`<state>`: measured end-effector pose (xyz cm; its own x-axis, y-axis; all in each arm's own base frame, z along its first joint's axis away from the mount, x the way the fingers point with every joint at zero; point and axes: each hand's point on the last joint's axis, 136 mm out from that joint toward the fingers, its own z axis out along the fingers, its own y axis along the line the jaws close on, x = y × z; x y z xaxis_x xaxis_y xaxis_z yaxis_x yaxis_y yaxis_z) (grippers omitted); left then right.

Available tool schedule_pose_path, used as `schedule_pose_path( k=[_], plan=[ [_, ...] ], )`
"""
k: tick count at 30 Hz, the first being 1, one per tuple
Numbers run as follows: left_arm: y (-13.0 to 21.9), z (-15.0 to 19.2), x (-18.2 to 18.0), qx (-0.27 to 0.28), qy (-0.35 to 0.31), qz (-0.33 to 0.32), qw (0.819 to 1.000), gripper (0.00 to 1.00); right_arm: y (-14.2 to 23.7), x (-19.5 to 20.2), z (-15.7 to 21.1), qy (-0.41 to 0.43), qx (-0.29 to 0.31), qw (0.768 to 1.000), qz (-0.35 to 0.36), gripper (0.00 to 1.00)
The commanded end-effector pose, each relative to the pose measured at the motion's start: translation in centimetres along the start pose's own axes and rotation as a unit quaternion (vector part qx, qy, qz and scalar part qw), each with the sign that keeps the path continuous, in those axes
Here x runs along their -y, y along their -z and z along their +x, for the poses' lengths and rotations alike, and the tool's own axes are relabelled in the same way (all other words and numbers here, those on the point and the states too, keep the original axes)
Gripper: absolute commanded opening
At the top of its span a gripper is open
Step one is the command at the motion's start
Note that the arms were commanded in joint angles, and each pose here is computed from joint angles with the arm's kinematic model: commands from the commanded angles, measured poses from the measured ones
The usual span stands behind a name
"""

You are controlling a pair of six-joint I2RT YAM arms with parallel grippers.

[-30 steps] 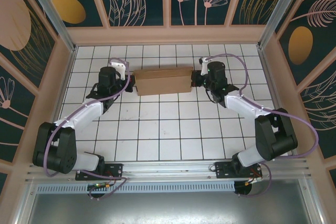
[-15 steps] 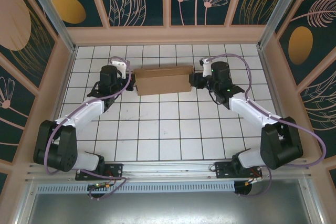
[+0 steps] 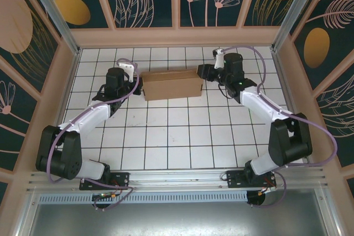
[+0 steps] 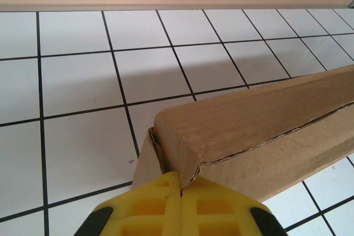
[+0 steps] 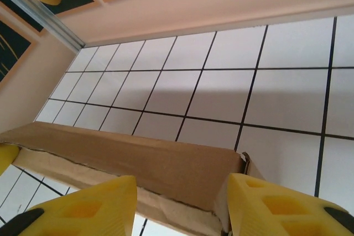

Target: Fold the paper box

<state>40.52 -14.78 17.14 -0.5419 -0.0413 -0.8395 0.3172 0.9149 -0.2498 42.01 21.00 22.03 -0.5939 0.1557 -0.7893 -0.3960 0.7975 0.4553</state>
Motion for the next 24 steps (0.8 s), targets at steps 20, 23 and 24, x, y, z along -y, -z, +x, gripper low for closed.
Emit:
schedule_pose_path(
  k=[20,23,24],
  plan=[
    [1.3,2.5,0.7,-0.030,0.070,0.013,0.997,0.35,-2.1,2.5,4.1,-0.049,-0.010,0.997,0.065,0.34],
    [1.8,2.6,0.8,-0.024,0.077,0.015,0.997,0.35,-2.2,2.6,4.0,-0.052,-0.008,0.996,0.073,0.35],
    [2.1,2.6,0.7,-0.023,0.081,0.013,0.996,0.35,-2.1,2.6,3.9,-0.053,-0.007,0.996,0.074,0.35]
  ],
)
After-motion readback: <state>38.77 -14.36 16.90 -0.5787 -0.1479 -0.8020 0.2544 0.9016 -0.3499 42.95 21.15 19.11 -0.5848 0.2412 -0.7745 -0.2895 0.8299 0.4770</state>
